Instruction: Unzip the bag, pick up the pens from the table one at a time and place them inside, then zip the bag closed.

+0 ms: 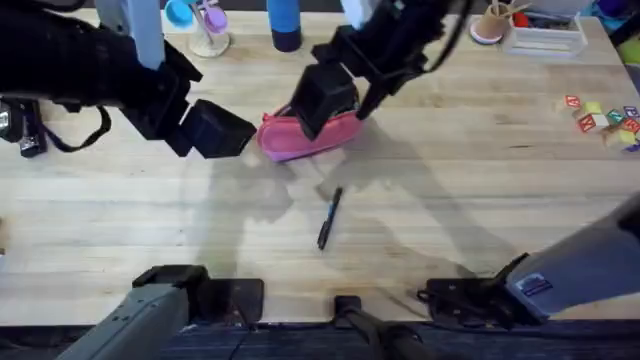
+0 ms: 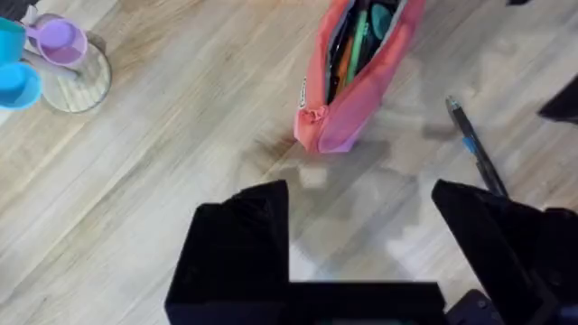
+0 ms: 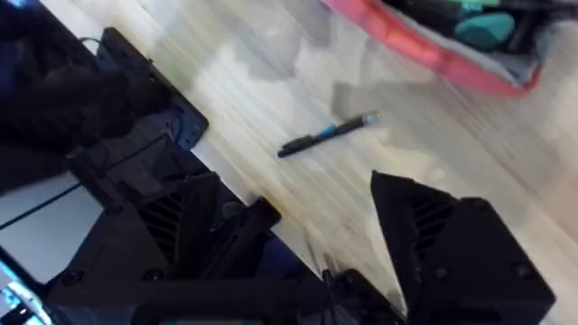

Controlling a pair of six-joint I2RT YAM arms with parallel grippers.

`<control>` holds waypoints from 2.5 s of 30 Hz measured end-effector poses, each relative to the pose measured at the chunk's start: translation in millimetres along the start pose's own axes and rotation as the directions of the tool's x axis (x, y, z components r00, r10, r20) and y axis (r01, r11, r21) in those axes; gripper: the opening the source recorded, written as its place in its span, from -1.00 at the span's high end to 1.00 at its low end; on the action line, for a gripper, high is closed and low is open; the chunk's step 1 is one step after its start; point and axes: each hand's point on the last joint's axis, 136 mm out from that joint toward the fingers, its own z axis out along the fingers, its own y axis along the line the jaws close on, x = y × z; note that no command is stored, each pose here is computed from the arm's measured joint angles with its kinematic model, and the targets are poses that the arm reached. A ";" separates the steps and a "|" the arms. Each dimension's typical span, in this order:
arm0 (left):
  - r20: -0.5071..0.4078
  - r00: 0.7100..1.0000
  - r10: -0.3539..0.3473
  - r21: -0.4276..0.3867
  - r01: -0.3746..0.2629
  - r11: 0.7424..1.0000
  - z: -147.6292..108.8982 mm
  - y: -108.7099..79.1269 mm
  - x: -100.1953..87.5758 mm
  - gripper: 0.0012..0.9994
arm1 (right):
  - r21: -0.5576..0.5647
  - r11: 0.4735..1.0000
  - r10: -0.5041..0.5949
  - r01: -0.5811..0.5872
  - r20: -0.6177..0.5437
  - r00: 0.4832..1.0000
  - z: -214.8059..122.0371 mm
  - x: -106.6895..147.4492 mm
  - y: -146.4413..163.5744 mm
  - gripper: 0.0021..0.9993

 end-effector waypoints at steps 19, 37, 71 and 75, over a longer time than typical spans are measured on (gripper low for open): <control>-0.003 1.000 -0.002 0.003 0.002 1.000 0.0 -0.8 0.8 -0.99 | 0.172 0.967 0.157 -0.188 0.180 0.971 10.8 46.3 -14.4 -0.99; -0.004 1.000 -0.002 0.003 0.002 1.000 0.0 -0.8 0.9 -0.99 | 0.315 0.813 0.299 -0.489 0.494 0.816 21.9 56.0 21.3 -0.99; -0.003 1.000 -0.002 0.003 0.002 1.000 0.0 -0.8 0.8 -0.99 | 0.296 0.699 0.534 -0.651 0.389 0.751 132.0 70.0 -32.0 -0.99; -0.004 1.000 -0.002 0.003 0.002 1.000 0.1 -0.8 1.0 -0.99 | 0.297 0.702 0.540 -0.647 0.370 0.756 147.4 65.7 -32.2 -0.99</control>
